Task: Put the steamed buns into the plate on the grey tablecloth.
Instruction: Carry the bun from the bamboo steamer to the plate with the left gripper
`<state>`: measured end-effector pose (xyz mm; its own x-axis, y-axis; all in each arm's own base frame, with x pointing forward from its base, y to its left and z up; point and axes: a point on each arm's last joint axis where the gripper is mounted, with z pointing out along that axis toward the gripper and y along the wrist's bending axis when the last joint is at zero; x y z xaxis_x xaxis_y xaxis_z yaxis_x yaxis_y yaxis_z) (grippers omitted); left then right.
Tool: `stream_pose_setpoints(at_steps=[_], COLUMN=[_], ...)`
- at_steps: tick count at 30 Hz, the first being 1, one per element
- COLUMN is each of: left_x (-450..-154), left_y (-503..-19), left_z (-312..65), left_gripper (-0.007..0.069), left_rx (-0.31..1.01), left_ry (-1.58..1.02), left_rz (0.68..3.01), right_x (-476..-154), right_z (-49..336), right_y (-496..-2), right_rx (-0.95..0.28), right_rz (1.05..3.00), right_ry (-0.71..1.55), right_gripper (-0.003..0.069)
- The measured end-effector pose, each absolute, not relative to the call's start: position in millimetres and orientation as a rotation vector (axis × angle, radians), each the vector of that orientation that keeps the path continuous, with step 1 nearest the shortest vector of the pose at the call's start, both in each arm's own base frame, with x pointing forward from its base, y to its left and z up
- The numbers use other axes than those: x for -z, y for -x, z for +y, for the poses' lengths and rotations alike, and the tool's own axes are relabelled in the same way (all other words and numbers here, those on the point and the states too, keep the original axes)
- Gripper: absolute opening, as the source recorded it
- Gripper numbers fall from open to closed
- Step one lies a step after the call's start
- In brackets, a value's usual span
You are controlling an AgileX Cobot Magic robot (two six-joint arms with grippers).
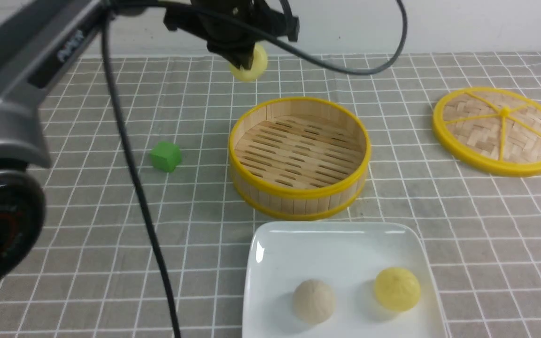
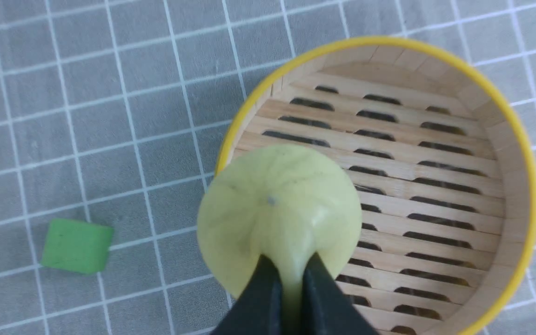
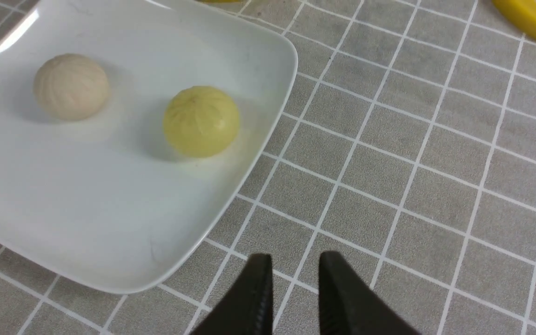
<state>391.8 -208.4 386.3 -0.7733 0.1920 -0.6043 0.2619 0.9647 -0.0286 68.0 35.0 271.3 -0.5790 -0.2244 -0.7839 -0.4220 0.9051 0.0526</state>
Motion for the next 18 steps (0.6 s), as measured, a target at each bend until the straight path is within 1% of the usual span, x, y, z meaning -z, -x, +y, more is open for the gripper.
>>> stream_pose_setpoints(at_steps=[1,3,4,7,8,11,12,14,17,18], left_x=[-395,-400,-404,-401,-397,-387,-379,-372,-356,-349], left_y=[-387,-384,-381,-378,-375,-365,-357,-340,-310,-294], left_z=[-207,-206,-206,-213,-218,-226,-230,-234,-240,-244], left_gripper=[0.0020,0.0020,0.0020,0.0020,0.0020,0.0020,0.0020,0.0020,0.0020,0.0020], left_rx=[0.166,0.183,0.215,0.315,0.381,0.475,0.484,0.473,0.432,0.405], left_ry=[-0.319,-0.318,-0.320,-0.330,-0.349,-0.421,-0.455,-0.509,-0.597,-0.656], left_rz=[2.461,2.452,2.450,2.478,2.503,2.556,2.593,2.631,2.700,2.728], right_x=[-271,-271,-271,-271,-271,-271,-271,-271,-271,-271], right_z=[35,35,35,35,35,35,35,35,35,35], right_y=[-68,-68,-68,-68,-68,-68,-68,-68,-68,-68], right_rx=[-0.294,-0.294,-0.294,-0.295,-0.296,-0.298,-0.298,-0.298,-0.298,-0.299], right_rz=[2.207,2.207,2.207,2.207,2.208,2.209,2.209,2.209,2.210,2.210], right_ry=[0.460,0.460,0.460,0.459,0.456,0.453,0.452,0.452,0.452,0.451], right_gripper=[0.0174,0.0176,0.0177,0.0181,0.0182,0.0185,0.0187,0.0190,0.0195,0.0197])
